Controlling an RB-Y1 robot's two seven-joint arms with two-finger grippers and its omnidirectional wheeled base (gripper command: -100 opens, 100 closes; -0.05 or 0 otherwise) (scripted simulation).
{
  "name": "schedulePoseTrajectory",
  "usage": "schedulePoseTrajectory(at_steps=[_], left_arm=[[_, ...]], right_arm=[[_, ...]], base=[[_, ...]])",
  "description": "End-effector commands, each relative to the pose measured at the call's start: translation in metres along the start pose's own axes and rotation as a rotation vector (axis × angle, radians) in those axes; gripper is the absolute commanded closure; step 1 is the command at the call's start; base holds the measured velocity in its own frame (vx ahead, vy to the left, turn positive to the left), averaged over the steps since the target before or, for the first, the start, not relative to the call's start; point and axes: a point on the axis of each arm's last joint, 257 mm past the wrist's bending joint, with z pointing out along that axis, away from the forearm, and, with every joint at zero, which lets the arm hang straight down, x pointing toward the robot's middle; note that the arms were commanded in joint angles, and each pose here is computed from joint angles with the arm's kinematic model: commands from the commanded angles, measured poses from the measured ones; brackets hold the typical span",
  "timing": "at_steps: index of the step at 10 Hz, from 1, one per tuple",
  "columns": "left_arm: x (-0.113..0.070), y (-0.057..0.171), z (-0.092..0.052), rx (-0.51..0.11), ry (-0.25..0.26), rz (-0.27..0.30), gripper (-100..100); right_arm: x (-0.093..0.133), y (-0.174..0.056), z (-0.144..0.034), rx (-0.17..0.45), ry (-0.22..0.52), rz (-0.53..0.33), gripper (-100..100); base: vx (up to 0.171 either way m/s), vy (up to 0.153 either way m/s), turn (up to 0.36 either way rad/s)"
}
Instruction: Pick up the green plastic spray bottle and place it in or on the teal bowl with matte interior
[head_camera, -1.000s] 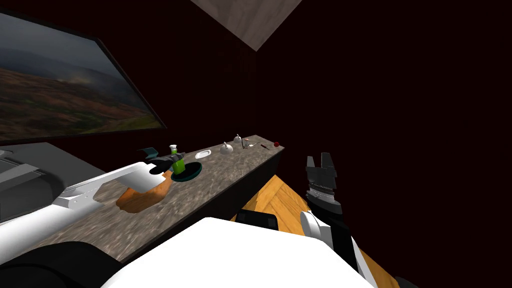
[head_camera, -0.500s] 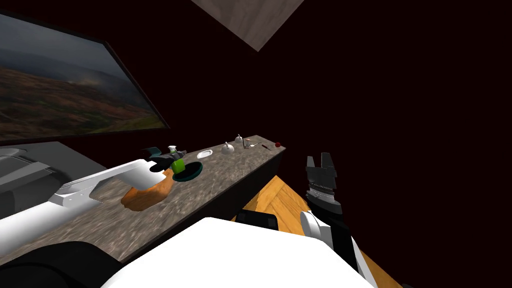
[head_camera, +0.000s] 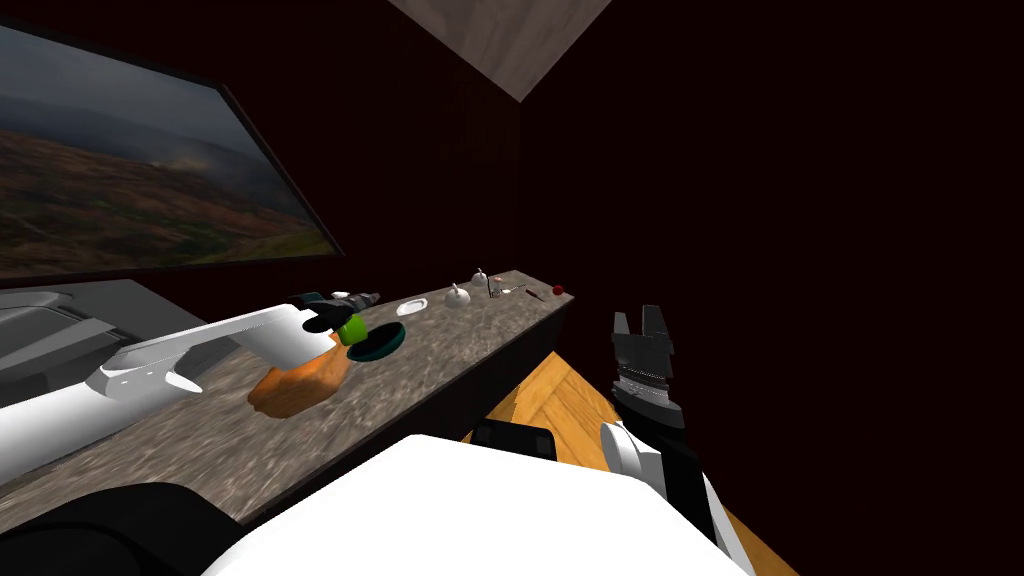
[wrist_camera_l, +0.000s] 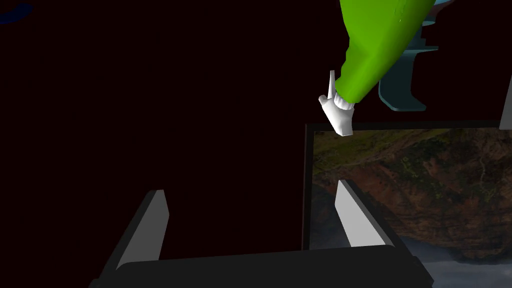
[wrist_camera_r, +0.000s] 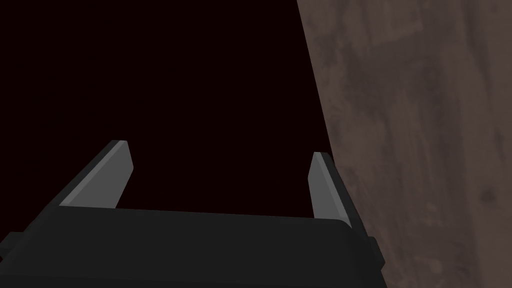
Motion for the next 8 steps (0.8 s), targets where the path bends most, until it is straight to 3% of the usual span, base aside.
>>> schedulePoseTrajectory(at_steps=[1, 2, 3, 8], left_arm=[[-0.0055, -0.0093, -0.0061, 0.010, 0.004, 0.006, -100], [-0.0040, -0.0053, -0.0040, 0.006, 0.002, 0.004, -100], [-0.0045, -0.0057, -0.0045, 0.006, 0.002, 0.004, 0], [-0.0044, -0.0056, -0.0044, 0.006, 0.002, 0.004, 0]], right_arm=[[0.0000, 0.0000, 0.0000, 0.000, 0.000, 0.000, 0], [0.0000, 0.0000, 0.0000, 0.000, 0.000, 0.000, 0], [0.0000, 0.0000, 0.0000, 0.000, 0.000, 0.000, 0], [0.0000, 0.0000, 0.0000, 0.000, 0.000, 0.000, 0]], base=[[0.005, -0.006, 0.019], [0.000, 0.000, 0.000], [0.000, 0.000, 0.000], [0.000, 0.000, 0.000]])
